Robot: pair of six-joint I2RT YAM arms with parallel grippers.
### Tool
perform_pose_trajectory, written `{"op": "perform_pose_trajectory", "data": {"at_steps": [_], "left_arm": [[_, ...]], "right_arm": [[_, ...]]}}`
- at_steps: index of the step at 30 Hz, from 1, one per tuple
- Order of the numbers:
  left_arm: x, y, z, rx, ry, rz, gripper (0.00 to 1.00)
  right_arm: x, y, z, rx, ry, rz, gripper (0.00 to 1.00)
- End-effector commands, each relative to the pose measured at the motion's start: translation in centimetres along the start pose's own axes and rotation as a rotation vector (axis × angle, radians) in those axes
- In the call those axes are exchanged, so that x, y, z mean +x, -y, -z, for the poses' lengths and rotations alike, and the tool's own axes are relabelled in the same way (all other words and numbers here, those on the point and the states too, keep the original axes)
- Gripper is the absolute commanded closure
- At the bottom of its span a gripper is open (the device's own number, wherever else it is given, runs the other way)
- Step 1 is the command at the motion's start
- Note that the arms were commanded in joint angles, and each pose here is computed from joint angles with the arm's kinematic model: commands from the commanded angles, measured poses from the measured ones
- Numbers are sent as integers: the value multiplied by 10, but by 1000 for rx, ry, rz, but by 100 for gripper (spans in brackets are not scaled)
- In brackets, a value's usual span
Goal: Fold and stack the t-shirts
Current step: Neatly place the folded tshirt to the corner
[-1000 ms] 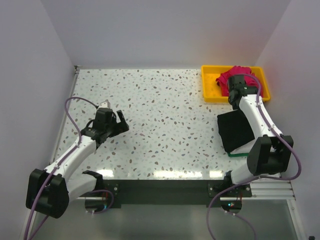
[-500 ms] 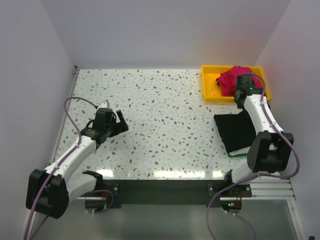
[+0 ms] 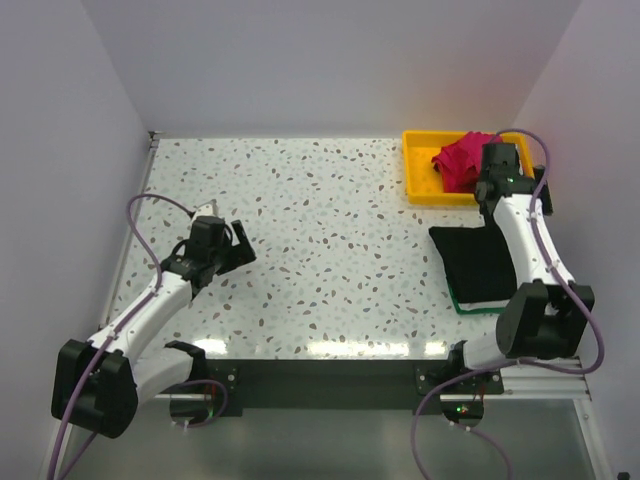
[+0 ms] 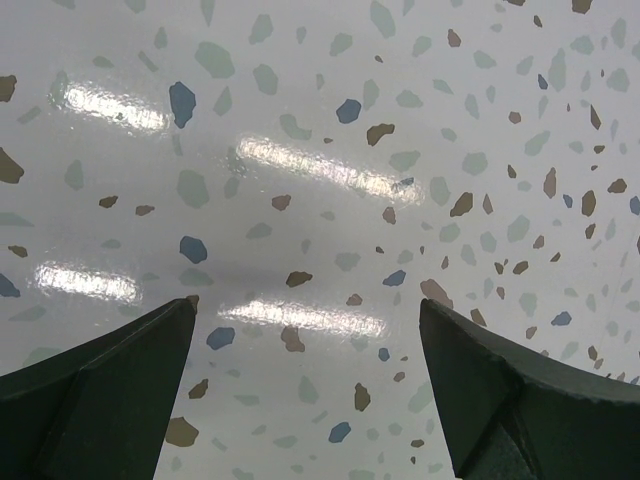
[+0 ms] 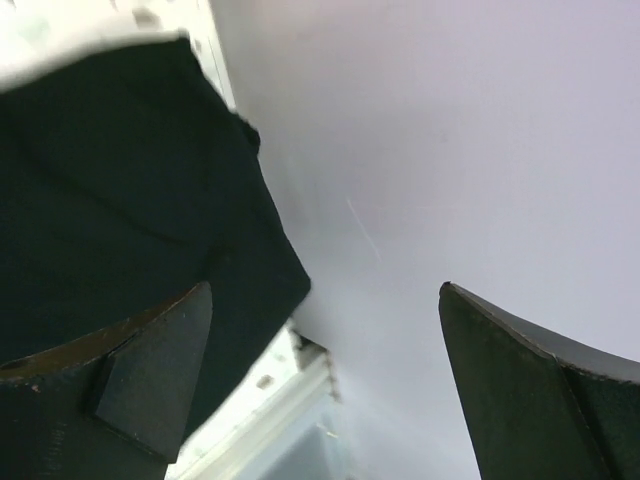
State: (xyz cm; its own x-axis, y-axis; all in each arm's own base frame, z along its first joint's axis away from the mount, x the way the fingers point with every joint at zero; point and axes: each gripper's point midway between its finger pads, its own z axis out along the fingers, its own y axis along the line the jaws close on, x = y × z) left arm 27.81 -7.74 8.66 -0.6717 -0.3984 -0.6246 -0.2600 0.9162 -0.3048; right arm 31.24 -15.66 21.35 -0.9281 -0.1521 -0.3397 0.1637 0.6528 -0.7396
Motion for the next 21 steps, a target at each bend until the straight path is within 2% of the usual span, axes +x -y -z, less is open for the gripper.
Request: {"op": "perform_pose_trajectory", "data": {"at_steps": [1,5,7,9,10,11,14,18,21], "left_arm": [[-13,-1,6,-3,55,-3,0],[-19,3,7,9,67,1,0],[-23,4,9,4,76,3,0],[-29,7,13,6,86,16,0],[-31,9,15,14,89,22,0],[-33,12,16,24,92,24,0],[-43,20,24,52,113,38,0],[-58,25,37,56,143,51,0],[-65,23,46,41,168,66,0]], "right_arm": [[-39,32,40,-36,235,-424,1],[-61,23,78,-262,432,-653,1],[-70,18,107,-404,550,-821,1],[-70,5,119,-522,574,-1002,1],[-69,10,135,-569,631,-1046,1],[-74,-2,152,-694,678,-1017,1],[-75,-25,181,-887,764,-943,2],[-64,-65,187,-1072,628,-909,1],[-53,-104,194,-1244,552,-814,1]]}}
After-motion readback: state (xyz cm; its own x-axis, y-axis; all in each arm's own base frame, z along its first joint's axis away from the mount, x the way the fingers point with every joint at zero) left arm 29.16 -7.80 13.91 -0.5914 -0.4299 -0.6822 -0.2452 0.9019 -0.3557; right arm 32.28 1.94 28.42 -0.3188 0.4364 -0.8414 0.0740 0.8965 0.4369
